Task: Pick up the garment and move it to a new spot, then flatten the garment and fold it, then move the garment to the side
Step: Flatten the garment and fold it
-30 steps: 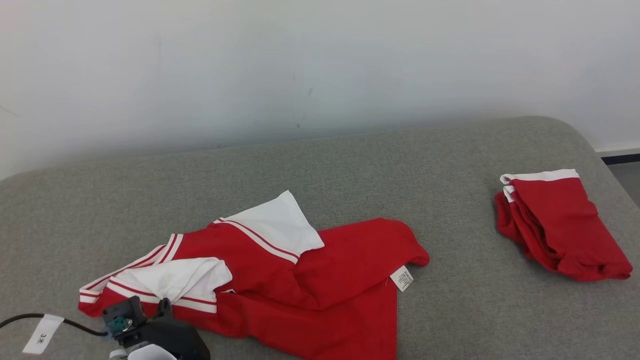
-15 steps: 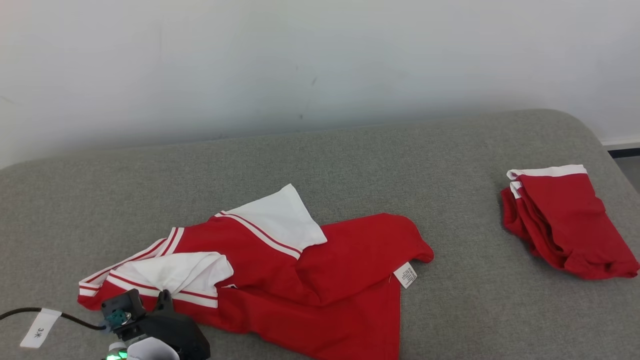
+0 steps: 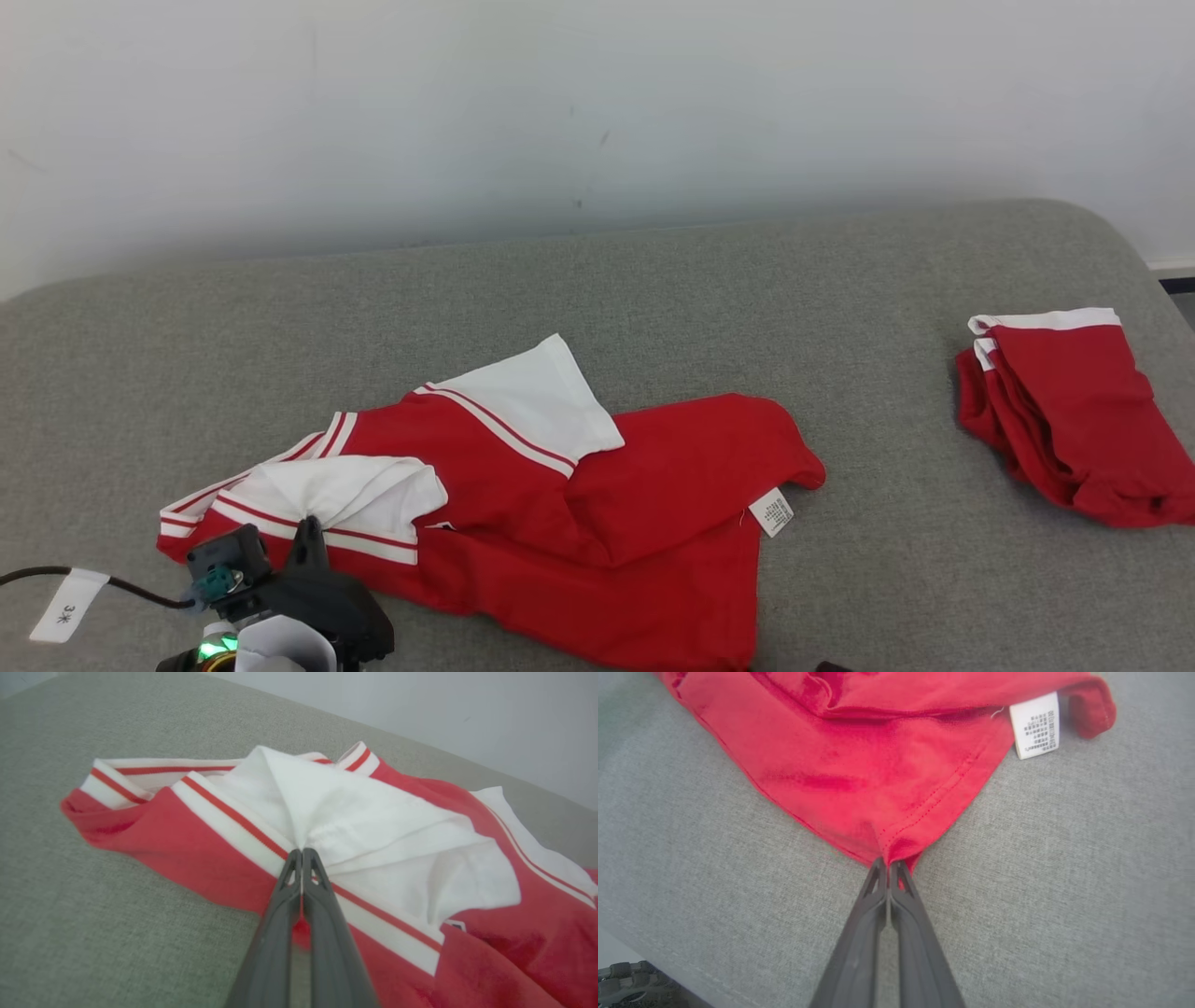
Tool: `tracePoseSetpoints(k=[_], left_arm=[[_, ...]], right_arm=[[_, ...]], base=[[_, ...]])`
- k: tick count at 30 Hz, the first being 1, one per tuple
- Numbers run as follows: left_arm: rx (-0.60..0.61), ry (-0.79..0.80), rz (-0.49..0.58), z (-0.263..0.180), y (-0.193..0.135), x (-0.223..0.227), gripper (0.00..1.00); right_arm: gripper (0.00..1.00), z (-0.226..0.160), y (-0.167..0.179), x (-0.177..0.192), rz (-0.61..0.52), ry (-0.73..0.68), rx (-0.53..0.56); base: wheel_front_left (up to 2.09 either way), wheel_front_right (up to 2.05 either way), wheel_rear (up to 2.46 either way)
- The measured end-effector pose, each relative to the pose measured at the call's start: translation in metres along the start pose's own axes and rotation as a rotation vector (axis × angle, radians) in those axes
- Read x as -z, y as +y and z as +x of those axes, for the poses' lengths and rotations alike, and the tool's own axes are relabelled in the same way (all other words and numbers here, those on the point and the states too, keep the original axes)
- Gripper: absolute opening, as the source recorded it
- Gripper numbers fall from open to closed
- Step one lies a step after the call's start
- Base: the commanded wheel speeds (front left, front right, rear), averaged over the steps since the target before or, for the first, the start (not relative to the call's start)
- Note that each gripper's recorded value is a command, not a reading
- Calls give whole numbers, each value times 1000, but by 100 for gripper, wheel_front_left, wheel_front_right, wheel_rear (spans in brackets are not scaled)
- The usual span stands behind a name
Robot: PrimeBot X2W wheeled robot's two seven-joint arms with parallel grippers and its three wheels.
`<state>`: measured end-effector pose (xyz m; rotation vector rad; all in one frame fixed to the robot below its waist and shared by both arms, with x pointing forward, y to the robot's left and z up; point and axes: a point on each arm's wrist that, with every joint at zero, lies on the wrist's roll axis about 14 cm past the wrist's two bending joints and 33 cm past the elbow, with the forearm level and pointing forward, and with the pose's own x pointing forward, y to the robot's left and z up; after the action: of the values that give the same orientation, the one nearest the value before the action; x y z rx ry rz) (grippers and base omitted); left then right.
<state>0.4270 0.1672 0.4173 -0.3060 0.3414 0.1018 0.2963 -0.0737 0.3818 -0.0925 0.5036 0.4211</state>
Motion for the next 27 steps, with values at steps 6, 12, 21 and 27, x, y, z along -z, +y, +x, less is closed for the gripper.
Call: tracePoseSetpoints(k=[6, 12, 21, 27], left_arm=[[34, -108, -42, -3, -8, -28, 0], [110, -250, -190, -5, -25, -73, 0], [273, -310, -255, 27, -67, -148, 0], [387, -481, -205, 54, -111, -236, 0]], right_arm=[[0, -8, -23, -23, 50, -98, 73], [0, -26, -53, -71, 168, -280, 148], [0, 16, -66, -194, 237, -452, 12], [0, 50, -103, -268, 90, -536, 23]], base=[[0, 0, 0], [0, 0, 0], [0, 0, 0], [0, 0, 0]])
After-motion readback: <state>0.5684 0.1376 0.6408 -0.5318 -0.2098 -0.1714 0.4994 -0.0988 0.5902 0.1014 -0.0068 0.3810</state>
